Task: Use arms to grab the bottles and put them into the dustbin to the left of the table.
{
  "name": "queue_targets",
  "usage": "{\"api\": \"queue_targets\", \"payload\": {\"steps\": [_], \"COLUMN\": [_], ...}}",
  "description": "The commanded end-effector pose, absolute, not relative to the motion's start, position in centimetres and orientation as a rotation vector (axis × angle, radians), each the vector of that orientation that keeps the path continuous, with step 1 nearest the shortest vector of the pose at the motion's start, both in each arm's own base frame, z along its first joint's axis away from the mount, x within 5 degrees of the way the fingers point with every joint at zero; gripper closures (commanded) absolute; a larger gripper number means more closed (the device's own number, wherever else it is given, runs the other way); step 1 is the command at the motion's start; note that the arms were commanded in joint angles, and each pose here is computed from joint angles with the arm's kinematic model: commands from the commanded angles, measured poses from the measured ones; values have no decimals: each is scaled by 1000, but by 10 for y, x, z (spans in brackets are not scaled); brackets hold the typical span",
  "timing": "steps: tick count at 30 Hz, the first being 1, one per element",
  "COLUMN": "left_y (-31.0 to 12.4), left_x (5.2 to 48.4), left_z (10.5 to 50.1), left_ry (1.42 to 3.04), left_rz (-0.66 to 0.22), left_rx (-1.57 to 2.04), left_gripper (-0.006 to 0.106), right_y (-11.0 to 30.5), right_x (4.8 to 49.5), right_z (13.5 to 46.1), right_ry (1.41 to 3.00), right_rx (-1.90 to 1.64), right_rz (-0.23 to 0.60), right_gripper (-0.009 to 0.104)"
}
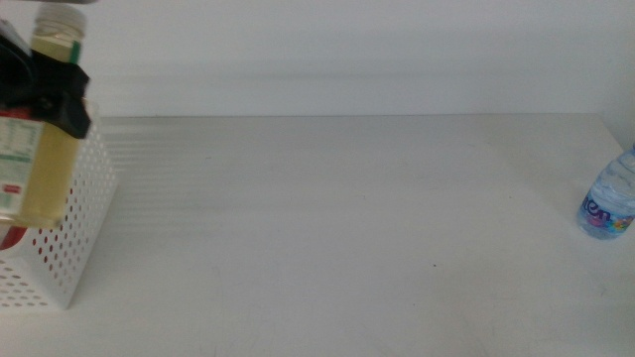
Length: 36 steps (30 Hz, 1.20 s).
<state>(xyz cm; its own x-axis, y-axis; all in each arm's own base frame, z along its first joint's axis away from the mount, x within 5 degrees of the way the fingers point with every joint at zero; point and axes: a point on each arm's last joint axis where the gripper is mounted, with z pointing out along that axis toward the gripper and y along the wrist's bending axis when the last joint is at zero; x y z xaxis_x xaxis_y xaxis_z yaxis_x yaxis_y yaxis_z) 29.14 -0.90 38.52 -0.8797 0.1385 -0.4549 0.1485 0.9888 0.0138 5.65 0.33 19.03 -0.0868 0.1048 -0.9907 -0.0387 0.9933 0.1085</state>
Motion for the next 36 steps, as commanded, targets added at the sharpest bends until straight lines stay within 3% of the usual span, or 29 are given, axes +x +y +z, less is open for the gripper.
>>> {"api": "queue_targets", "payload": {"steps": [1, 8, 16, 24, 36], "left_y": [3, 44, 84, 97, 106], "left_x": [293, 321, 333, 348, 374], "left_z": [417, 417, 386, 347, 294], "left_ry": [2558, 2604, 2701, 2833, 2974], "left_rz": [-11, 46, 67, 122, 108], "left_rx": [167, 18, -84, 0, 9], "left_gripper": [105, 105, 105, 105, 105], "right_y": [2, 2, 2, 2, 2], "right_x": [54, 54, 54, 54, 54], "right_z": [202, 202, 202, 202, 202], "right_ry": [1542, 1542, 1542, 1542, 1542], "right_rx": [48, 48, 48, 48, 48], "right_rz": [105, 105, 105, 105, 105], "right_gripper": [25, 25, 25, 25, 25]}}
